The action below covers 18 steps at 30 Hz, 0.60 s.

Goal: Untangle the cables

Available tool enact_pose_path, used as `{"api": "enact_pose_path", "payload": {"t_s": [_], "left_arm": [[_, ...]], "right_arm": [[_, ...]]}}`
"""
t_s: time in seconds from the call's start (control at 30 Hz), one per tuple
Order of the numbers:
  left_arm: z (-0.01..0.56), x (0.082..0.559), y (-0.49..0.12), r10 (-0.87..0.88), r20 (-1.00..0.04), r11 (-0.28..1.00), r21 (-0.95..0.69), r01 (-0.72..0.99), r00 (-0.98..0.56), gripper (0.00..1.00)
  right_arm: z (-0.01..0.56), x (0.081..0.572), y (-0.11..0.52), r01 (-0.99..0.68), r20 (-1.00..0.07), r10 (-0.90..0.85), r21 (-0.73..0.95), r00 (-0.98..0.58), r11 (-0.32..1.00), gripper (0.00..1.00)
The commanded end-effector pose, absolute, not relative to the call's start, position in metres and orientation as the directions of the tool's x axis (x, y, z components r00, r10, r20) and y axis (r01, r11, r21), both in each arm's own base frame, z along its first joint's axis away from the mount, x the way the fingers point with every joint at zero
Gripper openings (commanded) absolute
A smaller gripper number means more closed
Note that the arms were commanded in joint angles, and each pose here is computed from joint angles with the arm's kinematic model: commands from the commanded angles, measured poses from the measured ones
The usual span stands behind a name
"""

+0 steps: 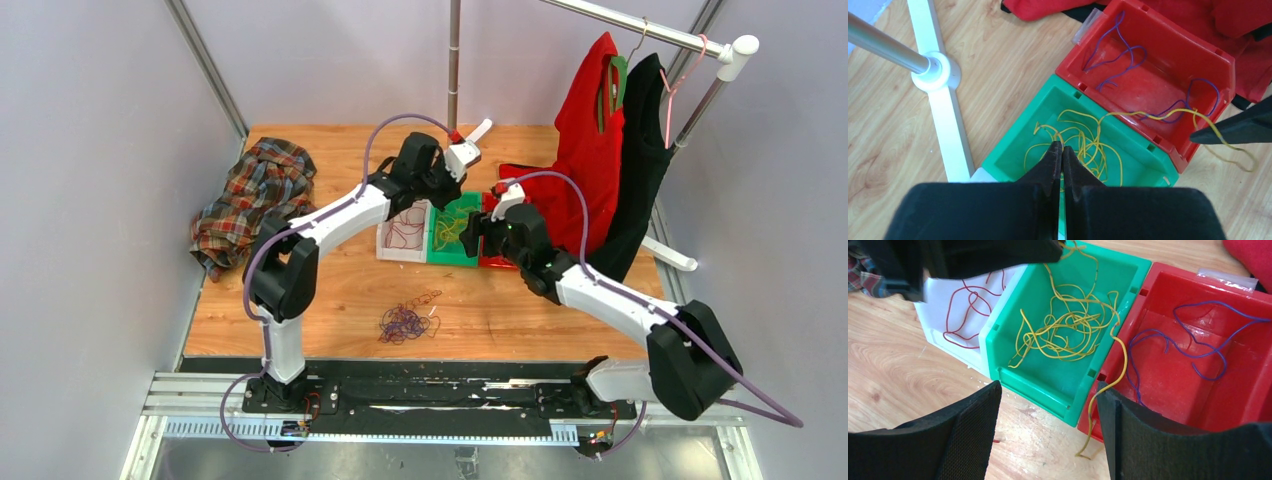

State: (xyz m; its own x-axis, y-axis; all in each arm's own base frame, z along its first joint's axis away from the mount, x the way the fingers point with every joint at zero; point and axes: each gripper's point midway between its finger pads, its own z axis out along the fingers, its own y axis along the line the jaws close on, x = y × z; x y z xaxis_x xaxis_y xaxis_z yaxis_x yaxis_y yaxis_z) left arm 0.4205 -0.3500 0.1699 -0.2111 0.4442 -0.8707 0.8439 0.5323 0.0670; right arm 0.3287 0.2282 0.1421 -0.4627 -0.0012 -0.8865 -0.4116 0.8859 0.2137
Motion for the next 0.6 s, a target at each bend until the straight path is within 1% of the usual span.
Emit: {"api": "enact_pose_path", "payload": {"t_s": [0.0,0.1,0.2,0.27,0.43,0.57], "left_arm": [[0.153,0.432,-0.352,0.475,-0.856,0.555,0.112,0.824,-0.204,0.0],[0.152,0.44,-0.344,0.5,-0.843,0.583,0.157,0.797,-0.199,0.0],[0.16,0.441,-0.334,0.489,-0.85,0.594,0.16,0.789,-0.195,0.0],[0.165,0.44,-0.33,0.477,-0.858,0.599,0.157,0.785,-0.192,0.0],[0.168,0.443,-0.325,0.437,-0.868,0.632,0.11,0.767,-0.236,0.0],[0.166,0.443,-0.325,0.427,-0.87,0.641,0.098,0.761,-0.248,0.0]], "right_arm": [[0.164,0.331,0.223,-0.401,-0.911,0.051,0.229,-0.409,0.887,0.69],[0.166,0.33,0.232,-0.436,-0.909,0.047,0.243,-0.414,0.866,0.63],[0.17,0.333,0.252,-0.5,-0.902,0.044,0.278,-0.429,0.82,0.49],[0.173,0.337,0.266,-0.534,-0.896,0.041,0.299,-0.443,0.791,0.44],[0.172,0.351,0.297,-0.573,-0.881,0.015,0.32,-0.472,0.754,0.48],[0.161,0.36,0.304,-0.559,-0.861,-0.013,0.318,-0.508,0.766,0.49]]}}
